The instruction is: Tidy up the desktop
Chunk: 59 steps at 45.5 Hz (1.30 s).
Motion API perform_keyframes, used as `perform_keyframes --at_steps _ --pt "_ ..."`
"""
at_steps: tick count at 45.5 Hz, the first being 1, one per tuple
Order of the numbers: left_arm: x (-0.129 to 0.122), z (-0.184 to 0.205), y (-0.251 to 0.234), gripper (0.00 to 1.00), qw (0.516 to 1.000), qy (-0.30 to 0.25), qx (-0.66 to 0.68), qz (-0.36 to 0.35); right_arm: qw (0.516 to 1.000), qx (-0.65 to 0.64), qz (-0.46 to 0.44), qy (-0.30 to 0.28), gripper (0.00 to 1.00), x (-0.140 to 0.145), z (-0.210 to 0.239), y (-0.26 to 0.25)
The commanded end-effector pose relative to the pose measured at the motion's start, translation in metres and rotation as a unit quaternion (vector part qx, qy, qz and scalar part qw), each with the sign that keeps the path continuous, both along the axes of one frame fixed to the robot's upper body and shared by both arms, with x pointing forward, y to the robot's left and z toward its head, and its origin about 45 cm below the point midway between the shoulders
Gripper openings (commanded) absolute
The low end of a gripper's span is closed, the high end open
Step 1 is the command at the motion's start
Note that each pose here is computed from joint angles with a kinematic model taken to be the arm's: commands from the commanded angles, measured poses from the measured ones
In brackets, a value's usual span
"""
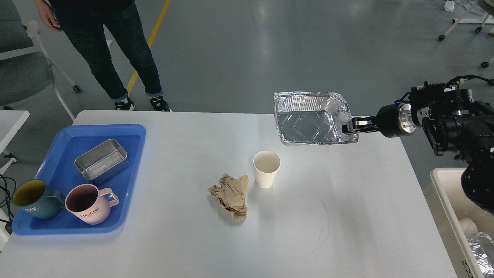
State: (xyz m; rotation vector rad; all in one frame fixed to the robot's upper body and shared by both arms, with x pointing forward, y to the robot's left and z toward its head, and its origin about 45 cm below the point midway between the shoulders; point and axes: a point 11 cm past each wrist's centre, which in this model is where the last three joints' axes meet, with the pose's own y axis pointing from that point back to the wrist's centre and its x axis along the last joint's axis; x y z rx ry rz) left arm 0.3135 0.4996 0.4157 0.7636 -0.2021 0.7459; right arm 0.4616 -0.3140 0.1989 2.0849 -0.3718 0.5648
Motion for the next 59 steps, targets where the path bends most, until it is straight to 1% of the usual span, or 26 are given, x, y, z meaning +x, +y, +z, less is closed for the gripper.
perform_keyframes --at_steps 1,5,11,17,24,30,34,40,46,53,59 --pt "-0.023 -0.019 0.008 0.97 0.998 0.047 0.040 0.001 1.000 0.000 0.000 -0.001 0.00 0.000 0.001 0.000" --pt "-0.045 -0.019 0.012 0.97 0.996 0.064 0.066 -0.001 1.000 0.000 0.000 -0.001 0.00 0.000 0.001 0.000" --pt "-0.062 -0.019 0.013 0.97 0.993 0.077 0.085 -0.002 1.000 -0.001 -0.001 -0.001 0.00 0.000 0.001 -0.001" --pt "-0.085 -0.012 0.030 0.97 0.990 0.088 0.106 0.031 1.000 -0.002 -0.003 -0.003 0.00 0.001 0.002 -0.004" --pt "-0.089 -0.011 0.034 0.97 0.989 0.090 0.110 0.039 1.000 -0.002 -0.006 -0.008 0.00 0.003 0.005 -0.004" --pt "-0.083 -0.015 0.029 0.97 0.989 0.091 0.108 0.030 1.000 -0.001 -0.007 -0.009 0.00 0.003 0.005 -0.004" --pt "-0.071 -0.025 0.019 0.97 0.989 0.100 0.110 0.012 1.000 0.001 -0.007 -0.009 0.00 0.003 0.005 -0.003" --pt "-0.043 -0.048 -0.005 0.97 0.984 0.122 0.126 -0.026 1.000 0.004 -0.006 -0.009 0.00 0.003 0.004 0.000" --pt "-0.004 -0.070 -0.043 0.97 0.981 0.126 0.127 -0.076 1.000 0.004 -0.009 -0.007 0.00 0.002 0.003 -0.004" --pt "0.046 -0.086 -0.074 0.97 0.980 0.119 0.124 -0.096 1.000 0.002 -0.010 0.000 0.00 0.000 -0.001 -0.005" --pt "0.082 -0.099 -0.105 0.98 0.980 0.116 0.119 -0.110 1.000 0.000 -0.010 0.004 0.00 -0.002 -0.003 -0.006"
